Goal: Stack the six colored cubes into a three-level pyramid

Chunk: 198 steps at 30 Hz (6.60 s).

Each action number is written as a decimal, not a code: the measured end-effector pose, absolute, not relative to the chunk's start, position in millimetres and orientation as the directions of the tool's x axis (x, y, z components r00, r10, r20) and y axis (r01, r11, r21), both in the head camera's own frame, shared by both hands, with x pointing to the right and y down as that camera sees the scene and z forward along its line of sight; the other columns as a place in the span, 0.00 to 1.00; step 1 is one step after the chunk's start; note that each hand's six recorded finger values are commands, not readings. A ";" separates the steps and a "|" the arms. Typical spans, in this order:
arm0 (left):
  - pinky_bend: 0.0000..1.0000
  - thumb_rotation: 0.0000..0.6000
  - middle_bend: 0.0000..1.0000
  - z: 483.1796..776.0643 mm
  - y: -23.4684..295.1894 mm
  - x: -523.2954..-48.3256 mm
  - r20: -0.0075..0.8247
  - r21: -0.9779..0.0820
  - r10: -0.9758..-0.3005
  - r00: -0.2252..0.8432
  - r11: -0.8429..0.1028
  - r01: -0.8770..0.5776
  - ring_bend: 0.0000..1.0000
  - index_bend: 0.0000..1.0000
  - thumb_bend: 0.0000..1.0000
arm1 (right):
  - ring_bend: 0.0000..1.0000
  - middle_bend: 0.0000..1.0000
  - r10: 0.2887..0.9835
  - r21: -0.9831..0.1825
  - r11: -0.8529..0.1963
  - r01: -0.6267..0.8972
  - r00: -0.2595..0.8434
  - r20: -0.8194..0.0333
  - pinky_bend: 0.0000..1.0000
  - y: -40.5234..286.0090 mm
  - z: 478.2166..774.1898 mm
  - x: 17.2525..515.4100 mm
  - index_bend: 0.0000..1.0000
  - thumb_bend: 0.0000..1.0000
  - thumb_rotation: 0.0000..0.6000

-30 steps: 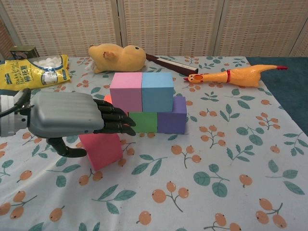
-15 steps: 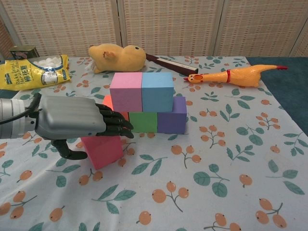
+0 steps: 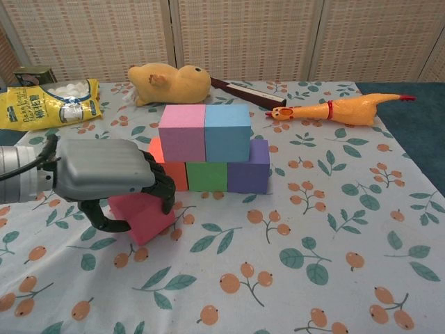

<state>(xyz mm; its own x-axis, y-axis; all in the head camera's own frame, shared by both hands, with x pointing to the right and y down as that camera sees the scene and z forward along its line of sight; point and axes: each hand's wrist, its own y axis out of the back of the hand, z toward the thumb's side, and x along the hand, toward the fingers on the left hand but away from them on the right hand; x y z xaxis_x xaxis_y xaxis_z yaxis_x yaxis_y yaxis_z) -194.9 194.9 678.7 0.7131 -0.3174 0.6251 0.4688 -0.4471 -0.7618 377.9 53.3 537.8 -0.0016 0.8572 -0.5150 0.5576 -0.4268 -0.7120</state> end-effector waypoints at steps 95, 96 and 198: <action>0.31 1.00 0.12 588.7 40.6 -86.2 0.703 -0.696 -0.503 0.503 -0.630 0.344 0.06 0.07 0.37 | 0.00 0.06 0.854 -0.674 -0.406 0.617 -0.006 -0.520 0.00 62.3 532.8 401.8 0.00 0.00 1.00; 0.31 1.00 0.11 589.2 41.0 -86.7 0.705 -0.695 -0.503 0.500 -0.629 0.347 0.05 0.05 0.37 | 0.00 0.06 0.854 -0.673 -0.406 0.618 -0.006 -0.520 0.00 62.2 532.8 401.7 0.00 0.00 1.00; 0.09 1.00 0.00 557.5 148.9 -365.4 0.423 -0.890 -0.842 0.336 -0.455 -0.018 0.00 0.06 0.32 | 0.06 0.26 0.814 -0.494 -0.563 0.663 0.338 -0.473 0.10 63.0 641.1 67.8 0.25 0.20 1.00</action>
